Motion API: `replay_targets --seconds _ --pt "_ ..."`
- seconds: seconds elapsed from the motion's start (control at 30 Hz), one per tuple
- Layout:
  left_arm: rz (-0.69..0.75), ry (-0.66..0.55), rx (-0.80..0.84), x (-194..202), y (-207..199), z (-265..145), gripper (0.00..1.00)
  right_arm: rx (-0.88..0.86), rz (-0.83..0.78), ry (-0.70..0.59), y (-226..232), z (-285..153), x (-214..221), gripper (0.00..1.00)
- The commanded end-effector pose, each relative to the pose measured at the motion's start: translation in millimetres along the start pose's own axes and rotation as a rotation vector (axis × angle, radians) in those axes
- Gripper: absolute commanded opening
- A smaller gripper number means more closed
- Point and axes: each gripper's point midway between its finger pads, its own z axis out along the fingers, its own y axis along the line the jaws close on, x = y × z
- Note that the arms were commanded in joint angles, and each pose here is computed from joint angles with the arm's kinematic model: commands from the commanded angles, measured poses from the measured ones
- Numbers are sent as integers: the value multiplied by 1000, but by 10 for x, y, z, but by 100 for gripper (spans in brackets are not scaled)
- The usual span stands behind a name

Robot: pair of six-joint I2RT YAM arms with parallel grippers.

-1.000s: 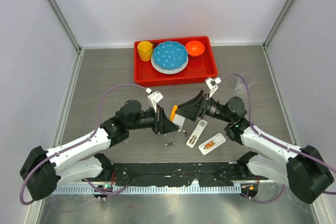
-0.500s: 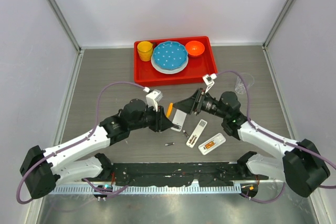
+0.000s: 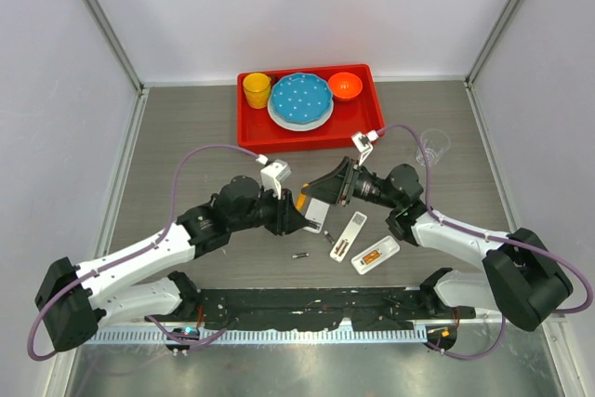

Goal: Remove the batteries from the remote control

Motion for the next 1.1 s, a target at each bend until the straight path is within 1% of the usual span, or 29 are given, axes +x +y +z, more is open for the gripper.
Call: replay_targets --seconds 0.0,0.17,0.2,0.27,0.3,0.4,0.5,0.6,0.67,0.73,0.77,0.83,0.87,0.9,0.97,1.0,1.03,1.07 --pt "25 -84 79 -251 -225 -70 0 -116 -81 4 273 -43 -3 59" --pt "31 -75 128 -252 -318 -79 0 -123 -88 17 250 -72 65 58" --pt "30 -74 132 -251 -327 -77 0 -120 -85 17 238 -68 67 54" --pt "30 -68 148 -242 -354 -76 0 -119 -74 18 242 -58 63 52" --pt "29 -64 152 -241 -362 -70 0 -120 -70 20 239 -42 54 49" --pt "24 -49 162 -212 -372 -60 0 -127 -61 18 266 -25 47 40" --pt "24 -50 163 -207 -374 -64 0 -136 -67 19 299 -20 37 27" --pt "20 -51 161 -200 -367 -69 0 -137 -70 31 316 -23 48 1" --pt "18 -53 155 -197 -354 -71 1 -132 -80 29 322 -28 46 1" --pt "16 -60 143 -210 -335 -66 9 -108 -98 36 275 -31 64 1" --pt "13 -60 140 -205 -324 -66 23 -97 -109 21 283 -41 34 1" --pt "5 -65 131 -201 -308 -70 44 -45 -137 23 189 -54 38 1" --pt "0 -66 126 -190 -295 -70 57 -26 -160 14 195 -68 14 1" --pt "-5 -69 119 -191 -276 -73 62 57 -177 9 40 -82 4 1" --pt "-7 -84 96 -190 -220 -80 70 163 -199 9 -90 -175 9 1" --pt "-10 -89 85 -192 -192 -81 71 257 -221 -51 -209 -212 -118 2" --pt "-16 -94 69 -197 -151 -83 72 310 -272 -63 -279 -265 -161 1" --pt "-24 -93 46 -175 -92 -75 73 394 -269 -63 -406 -360 -146 2"
